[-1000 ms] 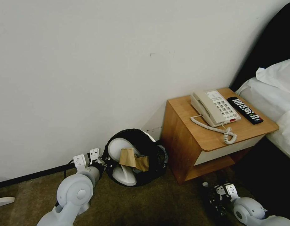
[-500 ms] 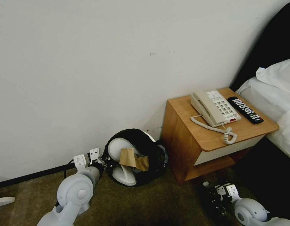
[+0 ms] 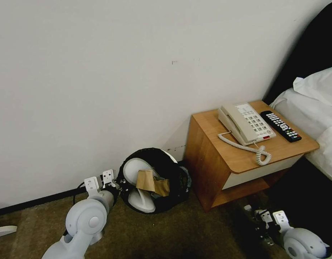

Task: Pick up the trash bin, then pick up the garbage from the floor and place it into the trash bin.

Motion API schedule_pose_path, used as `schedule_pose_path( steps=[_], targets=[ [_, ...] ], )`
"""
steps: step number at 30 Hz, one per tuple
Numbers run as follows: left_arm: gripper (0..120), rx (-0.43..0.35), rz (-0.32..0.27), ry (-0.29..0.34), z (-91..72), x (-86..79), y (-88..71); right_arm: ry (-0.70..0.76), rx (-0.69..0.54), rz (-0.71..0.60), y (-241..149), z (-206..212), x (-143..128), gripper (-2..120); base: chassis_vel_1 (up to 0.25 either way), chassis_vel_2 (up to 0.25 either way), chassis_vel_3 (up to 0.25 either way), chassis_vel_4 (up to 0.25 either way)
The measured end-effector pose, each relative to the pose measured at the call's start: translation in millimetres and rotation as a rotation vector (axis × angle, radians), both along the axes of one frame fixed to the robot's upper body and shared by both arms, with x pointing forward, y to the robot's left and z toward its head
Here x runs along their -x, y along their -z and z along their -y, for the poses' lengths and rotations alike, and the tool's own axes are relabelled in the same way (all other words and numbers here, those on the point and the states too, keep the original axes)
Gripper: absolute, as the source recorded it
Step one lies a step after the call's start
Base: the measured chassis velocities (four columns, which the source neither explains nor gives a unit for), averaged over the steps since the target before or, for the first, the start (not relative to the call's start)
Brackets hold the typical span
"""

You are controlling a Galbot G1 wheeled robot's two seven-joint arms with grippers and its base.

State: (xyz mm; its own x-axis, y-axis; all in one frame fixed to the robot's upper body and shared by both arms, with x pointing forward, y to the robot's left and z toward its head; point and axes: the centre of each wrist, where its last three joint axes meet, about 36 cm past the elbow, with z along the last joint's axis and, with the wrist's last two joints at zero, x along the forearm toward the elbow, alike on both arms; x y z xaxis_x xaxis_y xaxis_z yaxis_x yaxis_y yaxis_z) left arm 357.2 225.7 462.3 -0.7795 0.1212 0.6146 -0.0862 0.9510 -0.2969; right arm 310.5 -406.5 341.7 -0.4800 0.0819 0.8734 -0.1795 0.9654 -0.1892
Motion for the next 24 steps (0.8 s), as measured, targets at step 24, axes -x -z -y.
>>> schedule_pose_path(
  steps=[24],
  targets=[
    [0, -0.01, 0.004, 0.019, 3.4, -2.8, 4.3, -0.147, 0.104, 0.081, -97, 8, 36, 19, 0.0, 0.0, 0.0, 0.0]
  ],
)
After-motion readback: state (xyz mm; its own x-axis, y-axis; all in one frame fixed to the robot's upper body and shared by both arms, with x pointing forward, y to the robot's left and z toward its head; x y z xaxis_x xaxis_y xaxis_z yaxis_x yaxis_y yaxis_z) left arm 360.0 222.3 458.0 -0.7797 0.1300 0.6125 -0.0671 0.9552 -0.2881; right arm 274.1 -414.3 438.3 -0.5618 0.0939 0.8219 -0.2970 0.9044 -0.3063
